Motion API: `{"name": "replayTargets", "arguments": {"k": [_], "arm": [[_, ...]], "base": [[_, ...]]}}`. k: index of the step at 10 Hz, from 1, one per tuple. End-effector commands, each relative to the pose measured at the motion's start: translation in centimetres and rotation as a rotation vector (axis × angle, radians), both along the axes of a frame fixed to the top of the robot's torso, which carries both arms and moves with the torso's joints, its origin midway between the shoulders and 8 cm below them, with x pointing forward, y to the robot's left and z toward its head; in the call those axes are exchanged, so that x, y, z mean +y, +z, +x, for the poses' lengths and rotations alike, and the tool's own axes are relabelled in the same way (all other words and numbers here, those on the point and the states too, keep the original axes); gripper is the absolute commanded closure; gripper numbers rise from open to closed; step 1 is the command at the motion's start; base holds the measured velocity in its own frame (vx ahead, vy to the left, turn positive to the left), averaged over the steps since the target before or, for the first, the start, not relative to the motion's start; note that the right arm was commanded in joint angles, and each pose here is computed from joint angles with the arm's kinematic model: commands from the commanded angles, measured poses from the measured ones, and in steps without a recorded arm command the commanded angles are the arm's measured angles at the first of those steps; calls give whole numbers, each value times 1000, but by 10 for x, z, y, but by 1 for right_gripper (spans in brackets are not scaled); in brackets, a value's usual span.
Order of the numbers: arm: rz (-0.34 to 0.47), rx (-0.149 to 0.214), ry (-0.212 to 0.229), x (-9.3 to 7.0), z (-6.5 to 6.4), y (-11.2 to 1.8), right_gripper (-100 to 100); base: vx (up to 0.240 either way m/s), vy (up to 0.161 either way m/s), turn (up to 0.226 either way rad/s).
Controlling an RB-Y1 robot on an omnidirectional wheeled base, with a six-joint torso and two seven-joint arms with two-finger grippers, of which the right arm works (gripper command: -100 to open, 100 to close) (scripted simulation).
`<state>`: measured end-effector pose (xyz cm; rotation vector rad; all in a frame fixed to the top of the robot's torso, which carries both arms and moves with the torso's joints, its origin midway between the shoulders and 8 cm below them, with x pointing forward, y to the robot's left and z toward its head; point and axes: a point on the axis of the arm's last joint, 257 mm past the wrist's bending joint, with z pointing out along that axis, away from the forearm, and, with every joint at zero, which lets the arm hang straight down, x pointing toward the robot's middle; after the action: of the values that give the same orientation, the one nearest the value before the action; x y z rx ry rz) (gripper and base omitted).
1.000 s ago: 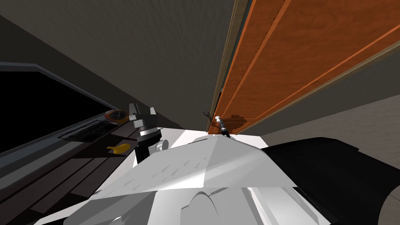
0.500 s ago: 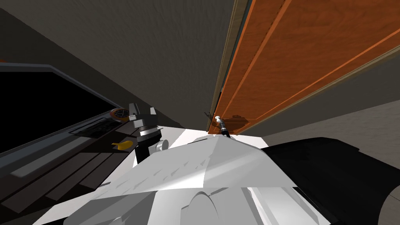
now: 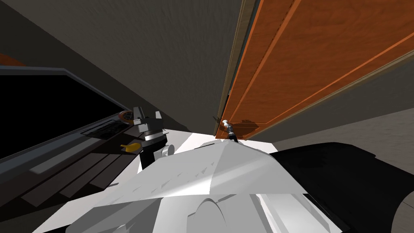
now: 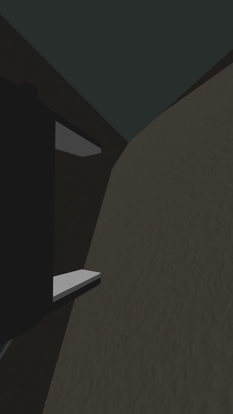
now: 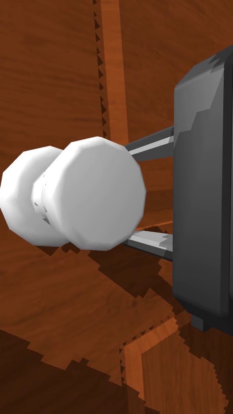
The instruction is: Pull the door open
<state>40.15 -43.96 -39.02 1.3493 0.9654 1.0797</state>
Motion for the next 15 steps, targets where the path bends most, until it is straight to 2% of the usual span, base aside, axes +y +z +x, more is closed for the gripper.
{"name": "replayTargets", "arguments": {"k": [1, 5, 6, 7, 11, 12, 15], "arm": [[43, -19, 16, 12, 5, 3, 100], [43, -19, 16, 12, 5, 3, 100], [90, -31, 12, 11, 6, 3, 100], [90, -31, 12, 11, 6, 3, 100], [226, -67, 0, 9, 8, 3, 100], [229, -68, 0, 9, 8, 3, 100], [320, -93, -8, 8, 9, 3, 100]], "base": [[-25, -9, 22], [-2, 0, 0], [-23, -6, 49], [-26, -14, 26], [-36, -18, 62], [-28, -14, 22], [-35, -15, 54]]}}
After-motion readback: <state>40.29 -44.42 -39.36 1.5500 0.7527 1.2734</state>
